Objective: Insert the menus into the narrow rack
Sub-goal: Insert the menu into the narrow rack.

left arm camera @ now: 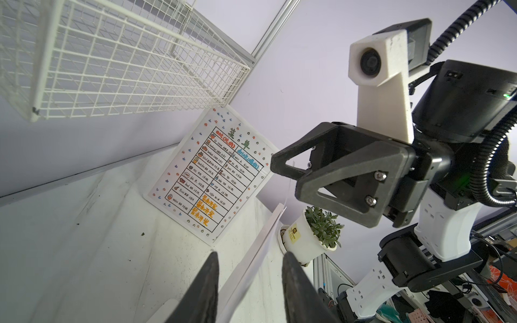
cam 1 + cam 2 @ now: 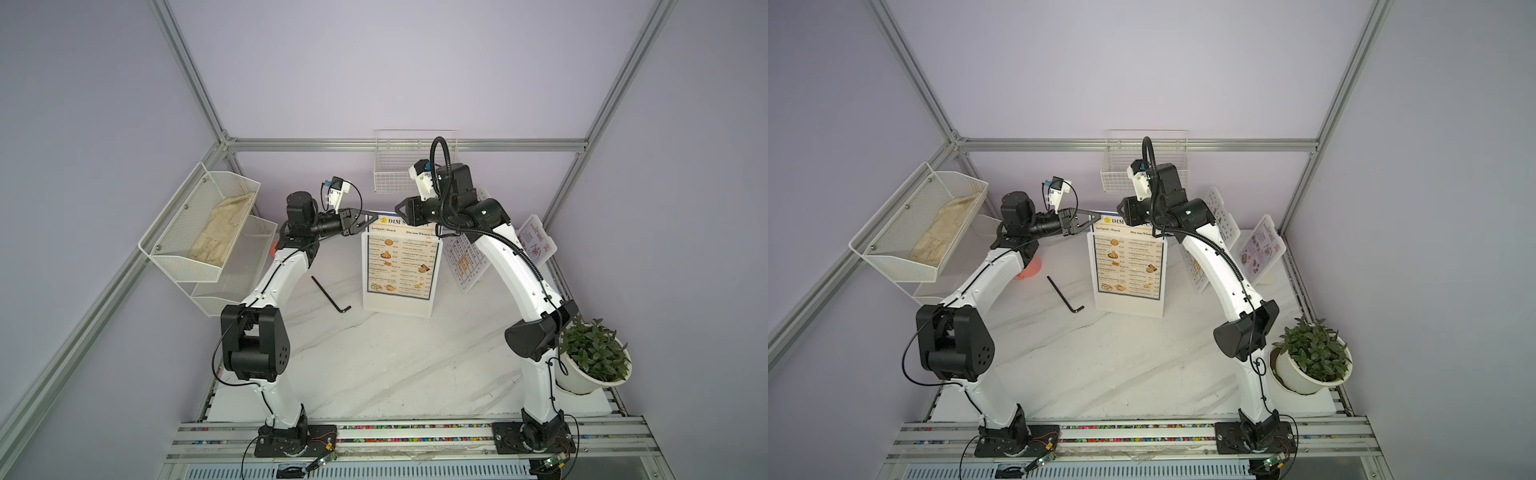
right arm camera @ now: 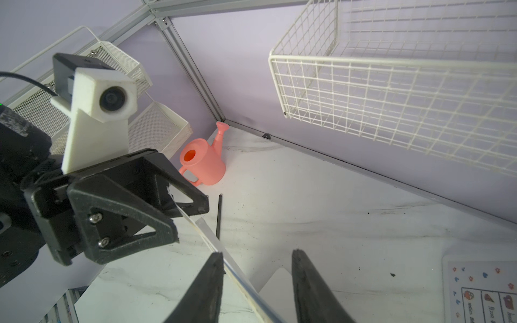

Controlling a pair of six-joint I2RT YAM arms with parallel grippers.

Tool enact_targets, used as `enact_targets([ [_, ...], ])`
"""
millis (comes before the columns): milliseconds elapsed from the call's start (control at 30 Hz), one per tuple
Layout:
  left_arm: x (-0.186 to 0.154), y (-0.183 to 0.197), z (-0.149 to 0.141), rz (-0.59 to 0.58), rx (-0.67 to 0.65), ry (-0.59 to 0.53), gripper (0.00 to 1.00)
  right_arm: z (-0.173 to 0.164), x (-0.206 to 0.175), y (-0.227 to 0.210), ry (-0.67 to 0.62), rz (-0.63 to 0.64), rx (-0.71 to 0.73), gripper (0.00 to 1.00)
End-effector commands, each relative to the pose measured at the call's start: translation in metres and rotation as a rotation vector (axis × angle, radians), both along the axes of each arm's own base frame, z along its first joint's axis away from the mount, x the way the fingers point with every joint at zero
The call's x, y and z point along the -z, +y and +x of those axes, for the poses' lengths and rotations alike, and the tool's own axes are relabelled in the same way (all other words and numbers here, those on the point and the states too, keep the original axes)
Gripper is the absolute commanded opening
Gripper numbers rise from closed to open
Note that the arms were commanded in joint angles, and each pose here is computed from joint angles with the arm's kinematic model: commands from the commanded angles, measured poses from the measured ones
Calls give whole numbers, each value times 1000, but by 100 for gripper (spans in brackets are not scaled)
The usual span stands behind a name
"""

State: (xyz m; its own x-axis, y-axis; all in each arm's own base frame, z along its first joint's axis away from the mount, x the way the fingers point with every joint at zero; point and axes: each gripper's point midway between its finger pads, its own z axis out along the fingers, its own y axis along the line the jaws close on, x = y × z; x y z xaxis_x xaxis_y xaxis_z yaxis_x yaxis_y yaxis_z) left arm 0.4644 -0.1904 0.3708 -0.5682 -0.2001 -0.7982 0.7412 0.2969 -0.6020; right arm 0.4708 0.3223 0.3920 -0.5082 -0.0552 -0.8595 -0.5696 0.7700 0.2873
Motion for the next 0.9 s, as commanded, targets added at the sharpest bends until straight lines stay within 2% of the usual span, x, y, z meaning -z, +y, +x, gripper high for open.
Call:
enact_targets([
  [0, -17, 3, -15, -5, 5, -57, 38, -10, 4, 5, 17, -12, -31, 44],
  [633, -6, 6, -16, -2, -2, -37, 40, -26, 20, 15, 68, -23, -68, 44],
  [867, -2, 7, -17, 16, -11, -29, 41, -23, 16, 12, 49, -34, -49, 44],
])
